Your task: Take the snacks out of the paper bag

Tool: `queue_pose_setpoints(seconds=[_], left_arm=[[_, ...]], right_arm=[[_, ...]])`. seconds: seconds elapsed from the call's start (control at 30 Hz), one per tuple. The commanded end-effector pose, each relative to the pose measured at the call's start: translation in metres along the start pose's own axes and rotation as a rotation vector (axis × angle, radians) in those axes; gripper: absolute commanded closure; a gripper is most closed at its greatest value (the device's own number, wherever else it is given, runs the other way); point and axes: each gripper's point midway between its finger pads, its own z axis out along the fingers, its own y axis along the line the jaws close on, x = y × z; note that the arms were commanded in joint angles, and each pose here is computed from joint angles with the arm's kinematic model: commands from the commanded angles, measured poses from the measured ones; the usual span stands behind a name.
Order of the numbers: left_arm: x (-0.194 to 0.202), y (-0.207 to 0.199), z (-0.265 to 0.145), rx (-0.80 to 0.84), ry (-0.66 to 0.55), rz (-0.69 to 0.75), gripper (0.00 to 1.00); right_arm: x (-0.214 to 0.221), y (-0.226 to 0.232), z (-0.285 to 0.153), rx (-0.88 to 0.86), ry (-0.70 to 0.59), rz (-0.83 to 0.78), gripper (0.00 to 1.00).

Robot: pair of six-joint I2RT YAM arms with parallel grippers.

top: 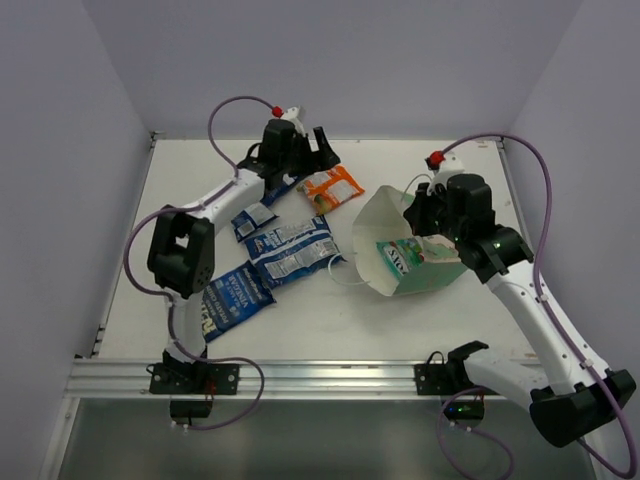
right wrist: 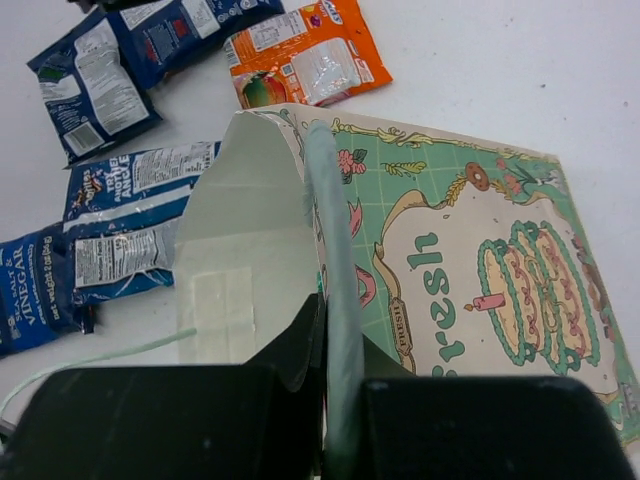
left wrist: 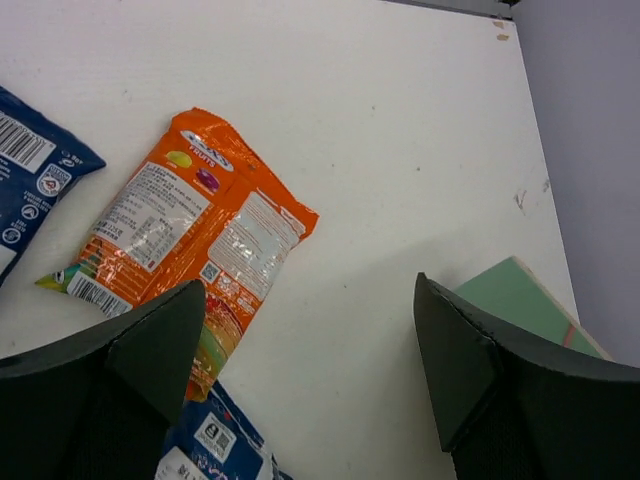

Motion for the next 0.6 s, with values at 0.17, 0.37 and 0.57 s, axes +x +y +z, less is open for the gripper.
queue_pose_setpoints(seconds=[0.17, 0.37, 0.57], left_arm=[[-0.062, -0.086, -0.157, 0.125, -0.213, 0.054, 0.0], [0.006, -0.145, -0.192, 0.198, -0.088, 0.079, 0.07], [0.072, -0.186, -0.176, 0.234, 0.051, 0.006, 0.11]], right_arm=[[-0.041, 0.022, -0.009, -0.103, -0.082, -0.055, 1.0], [-0.042, 0.018, 0.002, -0.076, -0.073, -0.046, 1.0], [-0.038, 0.004, 0.013, -0.006, -0.1, -0.02, 1.0]])
